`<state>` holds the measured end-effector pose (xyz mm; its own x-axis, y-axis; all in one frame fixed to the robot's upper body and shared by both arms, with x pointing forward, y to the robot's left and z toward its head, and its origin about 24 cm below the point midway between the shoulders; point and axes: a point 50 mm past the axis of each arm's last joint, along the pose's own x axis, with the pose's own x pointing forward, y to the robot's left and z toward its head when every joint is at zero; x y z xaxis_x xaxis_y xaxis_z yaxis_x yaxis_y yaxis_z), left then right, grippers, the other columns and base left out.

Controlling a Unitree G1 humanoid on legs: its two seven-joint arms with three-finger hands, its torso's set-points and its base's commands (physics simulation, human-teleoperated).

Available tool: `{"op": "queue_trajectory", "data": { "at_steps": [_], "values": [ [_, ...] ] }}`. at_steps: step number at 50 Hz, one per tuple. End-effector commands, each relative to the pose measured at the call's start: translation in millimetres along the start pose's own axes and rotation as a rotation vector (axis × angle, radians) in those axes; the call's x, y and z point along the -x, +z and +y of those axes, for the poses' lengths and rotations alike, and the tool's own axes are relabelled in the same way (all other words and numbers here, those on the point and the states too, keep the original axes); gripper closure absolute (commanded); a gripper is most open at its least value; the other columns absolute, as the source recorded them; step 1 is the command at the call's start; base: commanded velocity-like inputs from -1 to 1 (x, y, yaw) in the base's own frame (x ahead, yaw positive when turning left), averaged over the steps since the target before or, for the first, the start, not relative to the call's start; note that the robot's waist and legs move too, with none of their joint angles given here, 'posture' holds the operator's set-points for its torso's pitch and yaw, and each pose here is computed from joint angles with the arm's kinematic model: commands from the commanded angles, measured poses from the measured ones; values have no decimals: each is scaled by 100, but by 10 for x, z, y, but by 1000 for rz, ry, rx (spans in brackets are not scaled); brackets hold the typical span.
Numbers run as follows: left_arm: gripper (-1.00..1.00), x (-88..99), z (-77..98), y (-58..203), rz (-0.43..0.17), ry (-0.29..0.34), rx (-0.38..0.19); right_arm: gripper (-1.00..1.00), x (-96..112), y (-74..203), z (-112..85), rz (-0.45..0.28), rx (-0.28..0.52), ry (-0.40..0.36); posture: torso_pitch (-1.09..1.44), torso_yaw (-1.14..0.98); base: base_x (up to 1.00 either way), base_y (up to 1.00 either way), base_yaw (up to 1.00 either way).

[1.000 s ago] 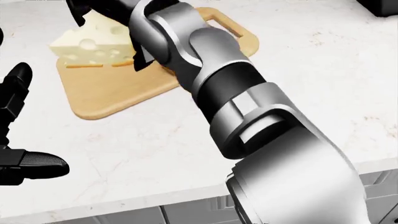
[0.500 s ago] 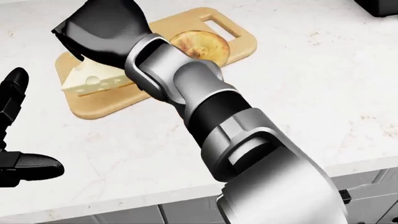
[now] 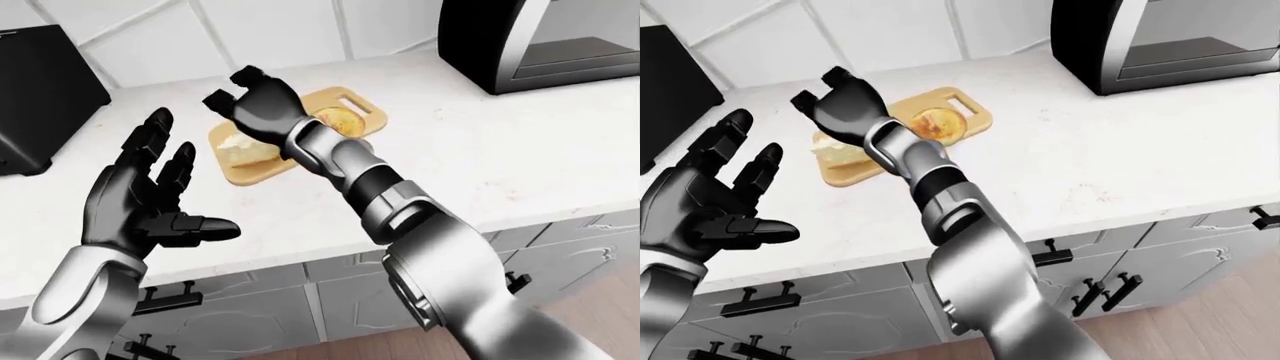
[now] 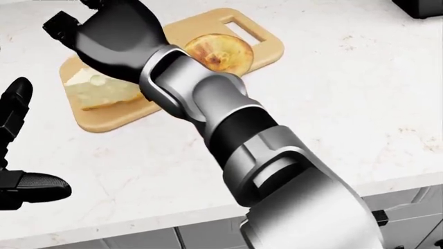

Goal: Place the bread and cheese on the cutting board.

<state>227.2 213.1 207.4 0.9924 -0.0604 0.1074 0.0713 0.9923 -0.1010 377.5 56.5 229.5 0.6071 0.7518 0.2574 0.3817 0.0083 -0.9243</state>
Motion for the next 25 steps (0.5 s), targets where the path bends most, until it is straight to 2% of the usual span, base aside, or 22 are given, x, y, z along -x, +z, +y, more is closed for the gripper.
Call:
{"op": "queue_trajectory", "data": {
  "at_steps": [1, 9, 12, 14, 17, 21, 25],
  "values": [
    [-100, 20, -14, 121, -74, -4, -19, -100, -85, -17, -258, -5, 28, -98, 0, 0, 0, 0, 0],
    [-100, 18, -5, 121, -74, -3, -18, -100, -83, -38, -272, -3, 17, -93, 0, 0, 0, 0, 0],
    [-100, 18, 0, 126, -75, 0, -18, -100, -87, -93, -323, 23, -48, -80, 0, 0, 0, 0, 0],
    [-100, 14, 7, 129, -76, 2, -17, -100, -93, -193, -428, 68, -159, -82, 0, 0, 0, 0, 0],
    [-100, 12, -13, 132, -76, -2, -16, -100, -86, -325, -570, 108, -240, -105, 0, 0, 0, 0, 0],
    [-100, 14, -31, 143, -78, -4, -18, -100, -83, -381, -653, 119, -273, -121, 0, 0, 0, 0, 0],
    [-100, 14, -60, 164, -80, -9, -23, -100, -101, -412, -800, 121, -347, -133, 0, 0, 0, 0, 0]
  ]
}}
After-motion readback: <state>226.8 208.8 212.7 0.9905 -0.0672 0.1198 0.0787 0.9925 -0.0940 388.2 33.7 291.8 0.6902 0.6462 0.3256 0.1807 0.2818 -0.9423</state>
